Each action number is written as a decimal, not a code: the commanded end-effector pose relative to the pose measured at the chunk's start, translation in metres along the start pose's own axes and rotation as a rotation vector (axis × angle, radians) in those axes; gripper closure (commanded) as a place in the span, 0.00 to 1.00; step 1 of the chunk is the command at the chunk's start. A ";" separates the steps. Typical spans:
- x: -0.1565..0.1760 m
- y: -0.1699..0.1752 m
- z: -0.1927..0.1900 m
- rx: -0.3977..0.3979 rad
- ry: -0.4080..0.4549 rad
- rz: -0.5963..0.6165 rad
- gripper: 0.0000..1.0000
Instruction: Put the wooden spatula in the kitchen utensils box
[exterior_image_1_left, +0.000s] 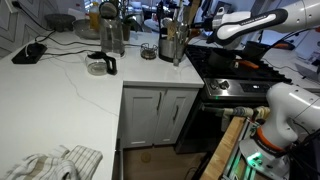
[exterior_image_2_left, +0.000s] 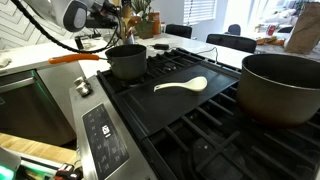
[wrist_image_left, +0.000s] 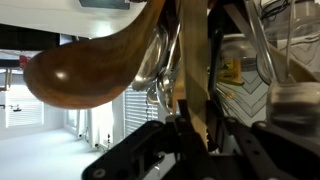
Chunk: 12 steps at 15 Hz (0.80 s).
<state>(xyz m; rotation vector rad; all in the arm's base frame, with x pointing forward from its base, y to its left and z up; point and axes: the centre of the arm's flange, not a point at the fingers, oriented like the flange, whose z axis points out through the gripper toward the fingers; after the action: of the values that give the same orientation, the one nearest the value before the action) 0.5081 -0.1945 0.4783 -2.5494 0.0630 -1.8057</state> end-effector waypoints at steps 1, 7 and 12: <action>-0.007 0.010 0.010 0.014 -0.043 0.018 0.94; 0.007 0.006 0.003 0.020 -0.090 0.028 0.29; 0.043 -0.029 -0.023 0.058 -0.196 -0.011 0.00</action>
<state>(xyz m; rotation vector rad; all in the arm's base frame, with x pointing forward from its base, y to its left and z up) 0.5182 -0.1810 0.4973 -2.6036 0.0208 -1.6248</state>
